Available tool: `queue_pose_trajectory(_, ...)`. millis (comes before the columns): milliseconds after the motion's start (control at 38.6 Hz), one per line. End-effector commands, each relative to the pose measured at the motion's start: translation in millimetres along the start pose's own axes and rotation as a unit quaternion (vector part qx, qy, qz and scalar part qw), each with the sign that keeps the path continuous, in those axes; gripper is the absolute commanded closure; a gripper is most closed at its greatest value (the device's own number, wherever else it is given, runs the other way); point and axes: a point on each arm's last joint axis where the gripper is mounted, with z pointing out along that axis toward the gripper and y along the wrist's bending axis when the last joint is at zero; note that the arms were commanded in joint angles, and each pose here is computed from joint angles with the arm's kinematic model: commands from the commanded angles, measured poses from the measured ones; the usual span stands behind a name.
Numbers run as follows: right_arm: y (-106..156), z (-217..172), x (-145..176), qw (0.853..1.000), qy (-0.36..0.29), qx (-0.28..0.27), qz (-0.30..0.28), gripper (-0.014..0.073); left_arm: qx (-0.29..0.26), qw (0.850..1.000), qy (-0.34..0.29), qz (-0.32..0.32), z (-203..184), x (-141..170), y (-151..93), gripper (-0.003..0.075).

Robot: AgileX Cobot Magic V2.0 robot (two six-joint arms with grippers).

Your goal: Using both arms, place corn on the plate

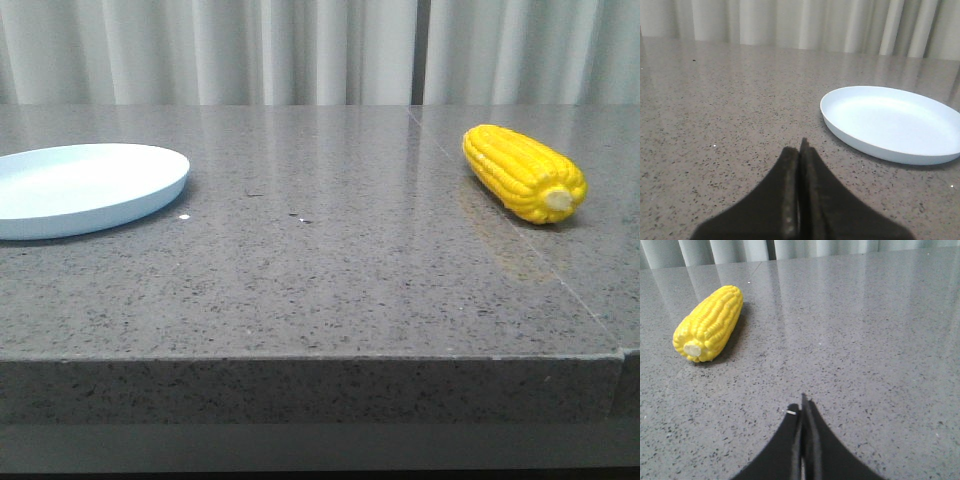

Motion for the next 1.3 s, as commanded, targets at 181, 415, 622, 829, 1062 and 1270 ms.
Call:
queue_pose_trajectory(181,0.8,-3.4,-15.6,0.998,-0.062,0.001,-0.003,0.0663,0.0,0.999,-0.037,-0.004,-0.1,-0.5,0.2,0.0741)
queue_pose_trajectory(415,0.8,-3.4,-15.6,0.998,-0.062,0.001,-0.003,0.0663,0.0,0.999,-0.037,-0.004,-0.1,-0.5,0.2,0.0741)
queue_pose_trajectory(622,0.8,-3.4,-15.6,0.998,-0.062,0.001,-0.003,0.0663,0.0,0.999,-0.037,-0.004,-0.1,-0.5,0.2,0.0741)
queue_pose_trajectory(829,0.8,-3.4,-15.6,0.998,-0.062,0.001,-0.003,0.0663,0.0,0.999,-0.037,-0.004,-0.1,-0.5,0.2,0.0741)
queue_pose_trajectory(1062,0.8,-3.5,-15.7,0.998,-0.063,0.001,-0.003,0.0663,0.0,0.999,-0.037,-0.004,-0.1,-0.5,0.2,0.0741)
queue_pose_trajectory(1270,0.8,-3.5,-15.9,0.998,-0.064,0.001,-0.003,0.0663,0.001,0.999,-0.053,0.0,-0.3,-3.5,0.1,0.0741)
